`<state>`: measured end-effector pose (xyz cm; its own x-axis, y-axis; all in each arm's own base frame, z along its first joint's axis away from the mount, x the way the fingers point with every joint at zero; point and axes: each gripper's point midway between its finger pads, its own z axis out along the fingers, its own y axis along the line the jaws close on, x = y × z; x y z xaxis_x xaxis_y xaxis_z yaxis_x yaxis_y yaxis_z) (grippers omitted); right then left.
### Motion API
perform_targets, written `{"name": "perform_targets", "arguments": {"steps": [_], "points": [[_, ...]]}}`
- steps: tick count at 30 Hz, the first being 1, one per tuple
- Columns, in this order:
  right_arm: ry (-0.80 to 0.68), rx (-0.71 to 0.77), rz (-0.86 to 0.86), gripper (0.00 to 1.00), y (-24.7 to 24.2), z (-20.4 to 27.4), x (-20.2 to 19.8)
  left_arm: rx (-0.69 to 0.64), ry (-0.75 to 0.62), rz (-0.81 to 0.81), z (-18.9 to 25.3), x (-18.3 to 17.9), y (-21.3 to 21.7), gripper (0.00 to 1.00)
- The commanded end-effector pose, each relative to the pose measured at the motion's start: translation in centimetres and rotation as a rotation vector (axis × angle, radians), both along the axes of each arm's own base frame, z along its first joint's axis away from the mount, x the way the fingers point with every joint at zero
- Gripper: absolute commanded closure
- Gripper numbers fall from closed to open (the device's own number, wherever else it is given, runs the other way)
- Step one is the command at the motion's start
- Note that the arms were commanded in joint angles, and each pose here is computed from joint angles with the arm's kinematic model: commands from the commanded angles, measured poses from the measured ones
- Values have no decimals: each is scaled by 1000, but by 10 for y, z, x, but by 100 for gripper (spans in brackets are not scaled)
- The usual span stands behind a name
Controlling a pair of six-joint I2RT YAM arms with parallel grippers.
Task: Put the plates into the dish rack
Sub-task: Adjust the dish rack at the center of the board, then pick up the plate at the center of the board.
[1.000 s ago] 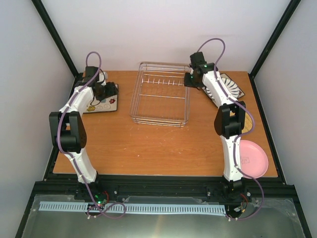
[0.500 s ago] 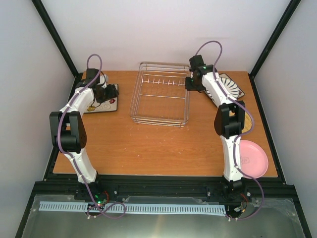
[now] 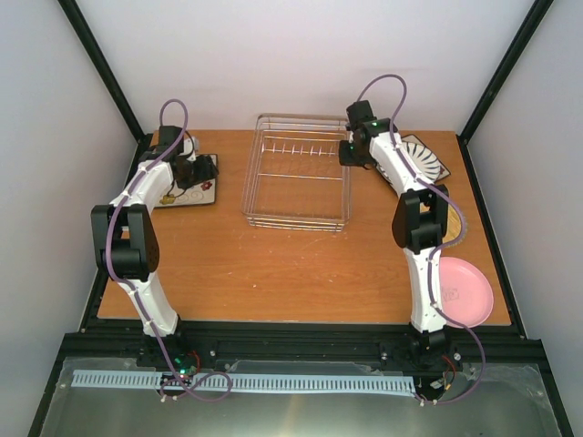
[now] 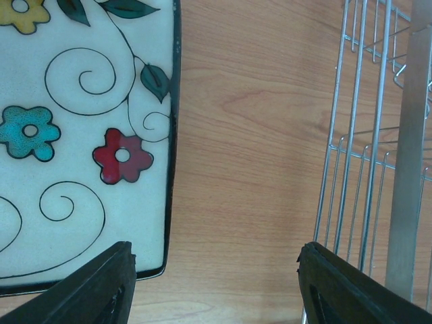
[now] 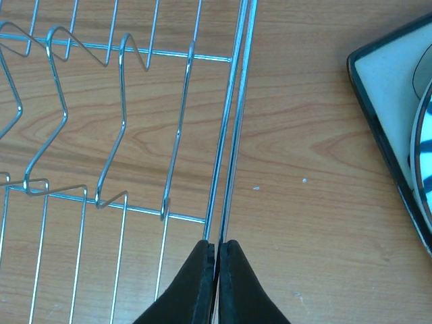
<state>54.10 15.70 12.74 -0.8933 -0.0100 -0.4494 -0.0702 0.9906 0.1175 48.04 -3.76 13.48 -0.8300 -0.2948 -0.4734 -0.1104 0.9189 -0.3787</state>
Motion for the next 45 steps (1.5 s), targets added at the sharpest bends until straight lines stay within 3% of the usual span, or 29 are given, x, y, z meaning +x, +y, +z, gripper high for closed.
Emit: {"name": "perform_targets", "arguments": {"steps": [1, 9, 13, 15, 18, 24, 27, 30, 34, 37, 40, 45], "points": [[-39, -42, 52, 97, -3, 6, 10, 15, -58, -11, 19, 4, -1, 33], [-54, -111, 100, 93, -8, 2, 13, 15, -51, -10, 15, 5, -1, 33], [-66, -114, 92, 79, -9, 5, 16, 20, -48, -5, 14, 5, 1, 33], [-78, -98, 90, 67, -8, 11, 17, 23, -43, 4, 13, 4, 3, 31], [-104, -70, 84, 59, -8, 25, 16, 4, -40, 35, 15, 4, 15, 21], [-132, 3, 71, 51, -11, 63, 3, -53, -42, 141, 21, 3, 69, 26], [-156, 33, 67, 35, -12, 87, -12, -48, -37, 205, 23, -1, 100, 23], [-179, 40, 58, 20, -18, 104, -31, -129, -20, 295, 20, -11, 130, 21], [-245, 60, 49, 14, -25, 139, -51, -262, 21, 385, 4, -32, 141, 21], [-256, 126, 93, 5, -15, 156, -65, -206, 13, 418, 2, -34, 163, 17], [-240, 238, 191, 2, 5, 162, -85, -105, 50, 386, -5, -24, 184, 16], [-250, 337, 243, 0, 12, 155, -106, -30, 100, 317, -19, -2, 207, 23]]}}
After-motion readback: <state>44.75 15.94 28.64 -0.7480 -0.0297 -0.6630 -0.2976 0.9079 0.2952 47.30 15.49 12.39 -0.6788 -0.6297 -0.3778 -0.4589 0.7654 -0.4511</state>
